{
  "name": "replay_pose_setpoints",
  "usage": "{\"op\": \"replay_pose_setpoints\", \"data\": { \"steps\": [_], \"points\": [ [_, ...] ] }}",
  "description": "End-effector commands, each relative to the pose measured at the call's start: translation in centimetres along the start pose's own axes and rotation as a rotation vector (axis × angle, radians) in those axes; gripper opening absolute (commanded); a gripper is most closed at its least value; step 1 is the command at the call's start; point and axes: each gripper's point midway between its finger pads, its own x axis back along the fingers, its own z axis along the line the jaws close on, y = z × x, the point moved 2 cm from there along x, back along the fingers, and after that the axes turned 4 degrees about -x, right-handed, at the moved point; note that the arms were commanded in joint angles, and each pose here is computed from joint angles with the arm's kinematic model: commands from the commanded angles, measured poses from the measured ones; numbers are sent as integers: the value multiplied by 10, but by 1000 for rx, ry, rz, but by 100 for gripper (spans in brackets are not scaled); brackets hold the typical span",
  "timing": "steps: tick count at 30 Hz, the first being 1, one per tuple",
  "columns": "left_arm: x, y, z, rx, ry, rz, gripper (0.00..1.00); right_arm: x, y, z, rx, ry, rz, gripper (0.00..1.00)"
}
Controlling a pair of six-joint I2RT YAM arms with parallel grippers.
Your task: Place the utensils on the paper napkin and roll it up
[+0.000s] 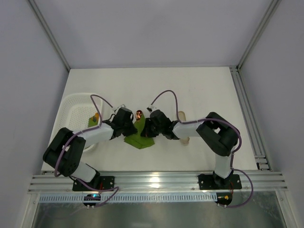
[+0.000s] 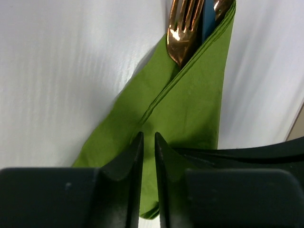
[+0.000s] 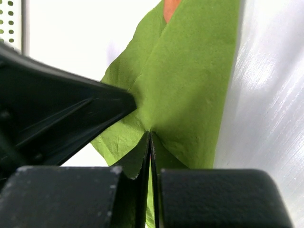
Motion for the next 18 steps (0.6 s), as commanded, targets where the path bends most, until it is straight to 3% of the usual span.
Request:
{"op": "replay_pose_setpoints", "data": {
  "steps": [1, 3, 7, 18],
  "points": [
    [22, 6, 13, -37, 66, -30, 19, -4, -5, -20, -32, -81, -18, 4],
    [36, 11, 10, -28, 48, -60, 32, -4, -8, -22, -44, -84, -17, 4],
    [56, -1, 30, -8, 104, -40, 40, -5, -9, -22, -50, -76, -18, 4],
    [72, -33, 64, 91, 158, -12, 40, -4, -10, -22, -43, -65, -21, 4]
  ]
}}
